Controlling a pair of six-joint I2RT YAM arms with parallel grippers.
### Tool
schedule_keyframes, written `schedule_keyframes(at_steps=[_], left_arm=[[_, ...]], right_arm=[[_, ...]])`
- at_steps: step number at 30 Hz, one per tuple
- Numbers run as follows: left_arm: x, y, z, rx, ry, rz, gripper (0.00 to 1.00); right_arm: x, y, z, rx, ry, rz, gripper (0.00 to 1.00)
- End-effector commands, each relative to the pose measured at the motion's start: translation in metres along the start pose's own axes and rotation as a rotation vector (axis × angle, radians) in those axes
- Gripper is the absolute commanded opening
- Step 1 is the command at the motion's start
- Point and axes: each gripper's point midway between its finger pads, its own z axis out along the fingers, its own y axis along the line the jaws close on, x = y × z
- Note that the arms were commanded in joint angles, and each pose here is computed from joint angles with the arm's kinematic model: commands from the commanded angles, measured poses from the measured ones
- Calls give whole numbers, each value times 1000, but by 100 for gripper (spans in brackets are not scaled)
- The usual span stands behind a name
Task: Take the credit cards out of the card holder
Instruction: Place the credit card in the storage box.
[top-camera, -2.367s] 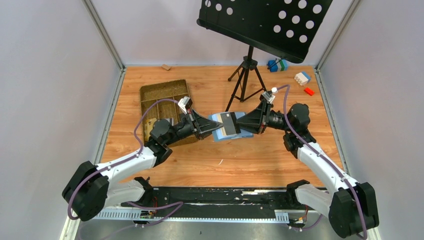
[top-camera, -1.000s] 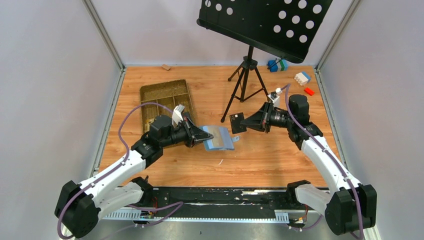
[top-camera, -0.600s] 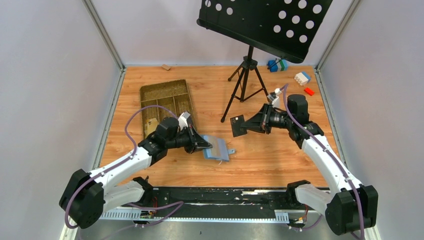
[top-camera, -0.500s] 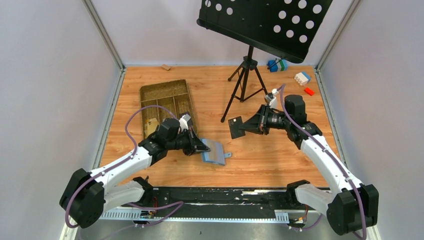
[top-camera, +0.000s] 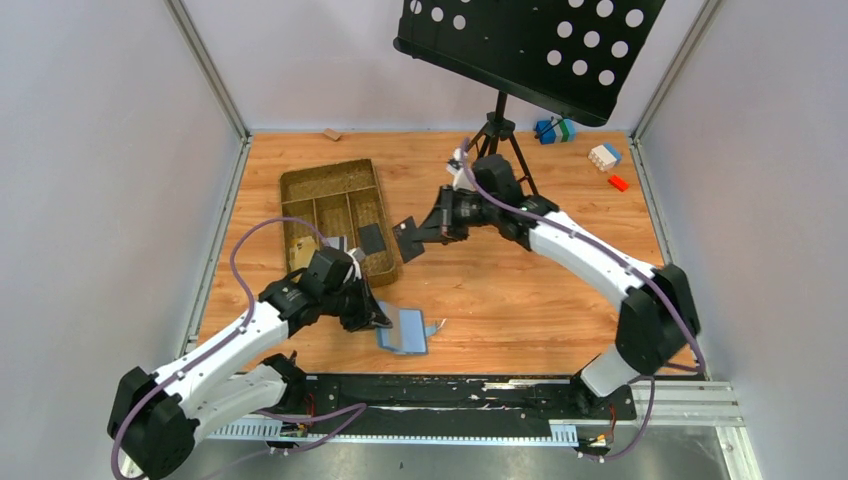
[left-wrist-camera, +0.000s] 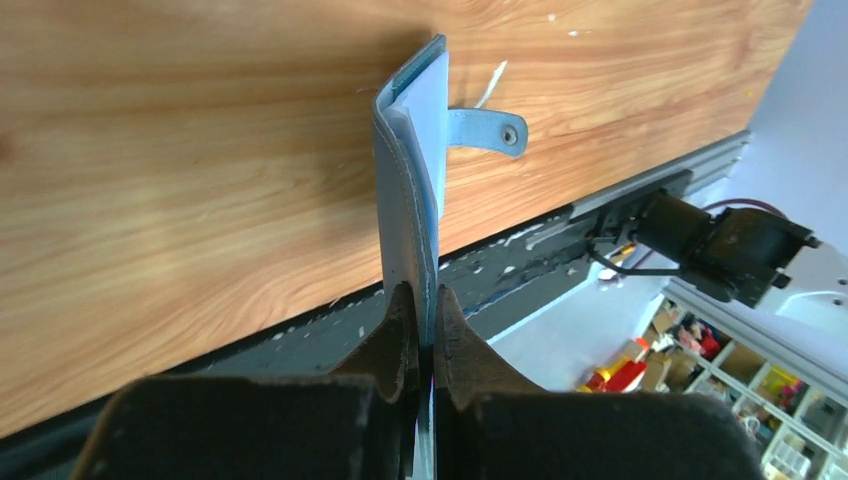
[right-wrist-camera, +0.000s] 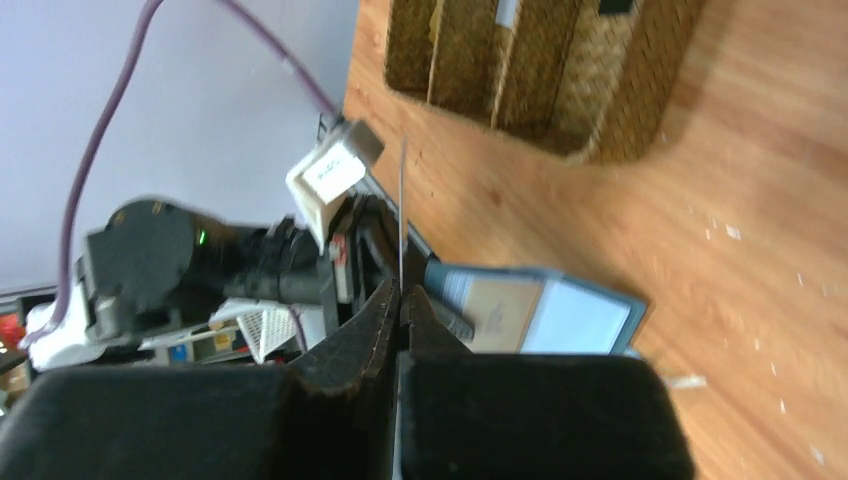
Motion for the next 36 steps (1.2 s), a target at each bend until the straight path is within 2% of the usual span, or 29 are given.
schedule_keyframes(at_steps=[1,7,14,31,36], left_arm=[[6,18,-24,-112,-19,3,0],[16,8,-40,-35,-20,-24,0],[22,8,-52,-40,-8,-1,0],[36,17,-67,-45,-6,2,0],[38,18,-68,-44,-5,-1,0]], right_arm=[[-25,13,46,35,-59,-117,0],[-42,8,91,93,-107,-164,0],[-47,-17,134,189,-110,-171,0],[-37,-66,200,284,-62,-147,0],[-40,-68,200,316,-60,-143,14]])
